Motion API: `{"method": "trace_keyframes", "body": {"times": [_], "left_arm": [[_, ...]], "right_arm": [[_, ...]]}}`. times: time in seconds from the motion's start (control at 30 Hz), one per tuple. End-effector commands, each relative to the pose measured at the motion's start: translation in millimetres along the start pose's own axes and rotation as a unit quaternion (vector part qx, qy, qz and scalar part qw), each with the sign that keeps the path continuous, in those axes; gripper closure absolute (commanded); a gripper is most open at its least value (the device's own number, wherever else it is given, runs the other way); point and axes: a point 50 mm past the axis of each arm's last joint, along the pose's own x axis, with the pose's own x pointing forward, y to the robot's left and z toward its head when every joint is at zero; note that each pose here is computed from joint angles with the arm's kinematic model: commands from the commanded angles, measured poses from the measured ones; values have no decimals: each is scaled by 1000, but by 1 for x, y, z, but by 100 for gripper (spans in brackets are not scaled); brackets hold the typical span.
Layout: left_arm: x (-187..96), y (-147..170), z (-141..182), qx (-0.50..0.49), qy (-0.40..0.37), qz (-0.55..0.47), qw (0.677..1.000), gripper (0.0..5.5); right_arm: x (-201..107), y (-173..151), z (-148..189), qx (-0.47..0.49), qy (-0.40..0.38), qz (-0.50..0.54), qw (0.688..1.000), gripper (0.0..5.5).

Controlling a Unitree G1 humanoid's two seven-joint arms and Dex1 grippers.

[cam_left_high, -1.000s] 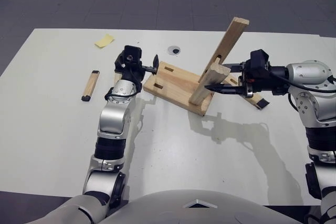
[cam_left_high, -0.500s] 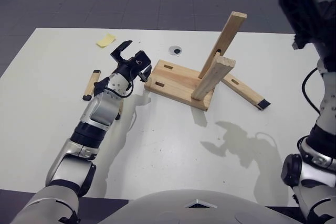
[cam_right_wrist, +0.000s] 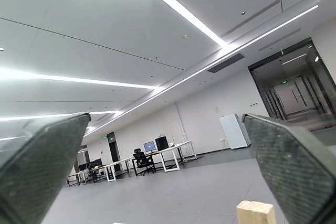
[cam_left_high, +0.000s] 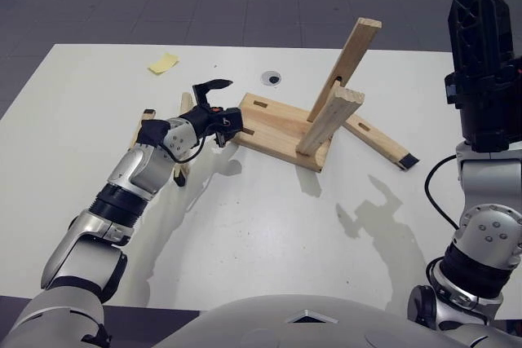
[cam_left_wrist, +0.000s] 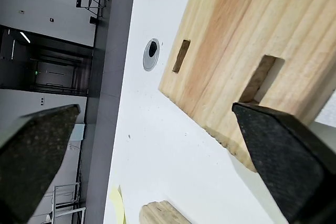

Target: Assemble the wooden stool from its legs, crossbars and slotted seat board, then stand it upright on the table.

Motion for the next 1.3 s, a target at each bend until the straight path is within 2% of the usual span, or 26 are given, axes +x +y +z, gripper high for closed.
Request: {"method": "trace_keyframes", "body": {"times": [0.03,0.17,0.2,0.27,0.33,0.47,0.53,0.57,0.63,0.73,0.9,1.07,1.13,1.2,1.3], "left_arm": [[10,-15,-5,-3,14,-31,999,10],[9,-10,2,-70,-6,12,997,10],[5,-3,5,-115,-21,41,992,10],[-5,18,9,-241,-52,126,961,10],[-17,38,5,-363,-74,214,904,10],[-43,70,-9,-538,-119,361,752,10],[-51,78,-19,-572,-114,405,704,10],[-53,80,-22,-577,-109,418,693,10],[-55,81,-24,-577,-103,430,686,10],[-52,80,-21,-572,-99,432,690,10],[-49,73,-20,-573,-82,439,687,10],[-48,72,-21,-573,-71,450,681,10],[-49,72,-23,-576,-69,459,673,10],[-50,73,-24,-579,-69,469,664,10],[-53,78,-23,-580,-76,487,649,10]], "right_arm": [[9,17,3,-10,-12,26,1000,14],[17,41,4,9,12,98,995,14],[15,48,2,24,26,120,992,14],[11,60,-5,62,61,164,983,14],[5,65,-22,103,120,182,971,14],[-4,58,-60,151,236,159,947,14],[-9,50,-77,158,287,138,935,14],[-12,46,-85,154,316,128,927,14],[-16,38,-98,126,362,114,916,14],[-14,23,-99,82,380,90,917,14],[-1,5,-85,-17,369,88,925,14],[14,14,-80,-80,322,138,933,14],[22,27,-80,-56,293,165,940,14],[27,45,-82,6,261,203,944,14],[26,64,-107,95,297,219,925,14]]}}
